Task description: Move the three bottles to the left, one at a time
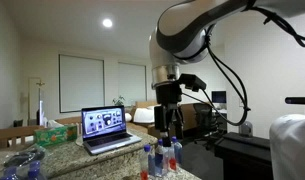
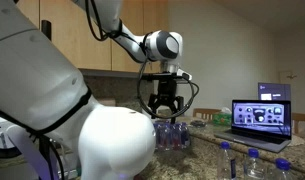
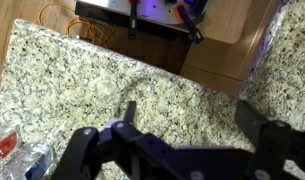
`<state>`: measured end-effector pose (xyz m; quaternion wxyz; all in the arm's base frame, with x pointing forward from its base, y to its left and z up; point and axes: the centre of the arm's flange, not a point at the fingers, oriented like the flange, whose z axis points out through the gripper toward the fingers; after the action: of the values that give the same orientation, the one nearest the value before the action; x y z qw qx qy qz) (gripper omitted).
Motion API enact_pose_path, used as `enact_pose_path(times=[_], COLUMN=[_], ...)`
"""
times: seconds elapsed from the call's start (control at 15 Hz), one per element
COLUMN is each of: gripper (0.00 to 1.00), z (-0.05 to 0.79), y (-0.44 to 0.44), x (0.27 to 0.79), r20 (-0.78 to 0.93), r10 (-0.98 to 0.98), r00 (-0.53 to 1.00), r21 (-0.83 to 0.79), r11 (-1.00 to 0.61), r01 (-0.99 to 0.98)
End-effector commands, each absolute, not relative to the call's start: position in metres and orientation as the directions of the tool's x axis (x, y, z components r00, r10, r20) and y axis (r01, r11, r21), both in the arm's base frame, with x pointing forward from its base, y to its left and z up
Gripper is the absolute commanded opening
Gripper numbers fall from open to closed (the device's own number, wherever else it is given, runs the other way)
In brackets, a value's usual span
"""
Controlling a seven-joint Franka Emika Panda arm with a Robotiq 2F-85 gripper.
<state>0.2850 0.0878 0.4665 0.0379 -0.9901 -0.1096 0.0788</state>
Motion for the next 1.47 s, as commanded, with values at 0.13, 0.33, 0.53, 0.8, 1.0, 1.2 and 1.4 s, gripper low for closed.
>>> enact_pose_path(times=[0.13,0.33,0.53,0.8,1.0,1.2,1.4], gripper=[1.0,1.0,1.0,1.0,1.0,1.0,1.0], z=[0.466,0.466,0.466,0.456,0.458,0.468,0.469], y=[0.088,0.088,0.088,0.089,0.079,0.051,0.006], x=[0.285,0.285,0.285,0.3,0.334,0.37,0.398], r20=[-0.148,-0.148,-0.148,-0.16,-0.119,-0.025,-0.002], r10=[0.223,0.223,0.223,0.223,0.182,0.108,0.046], r00=[0.964,0.964,0.964,0.962,0.976,0.994,0.999], r21=[-0.092,-0.092,-0.092,-0.093,-0.074,-0.052,-0.01], r11=[-0.973,-0.973,-0.973,-0.973,-0.982,-0.993,-0.999], r01=[0.211,0.211,0.211,0.21,0.174,0.107,0.046])
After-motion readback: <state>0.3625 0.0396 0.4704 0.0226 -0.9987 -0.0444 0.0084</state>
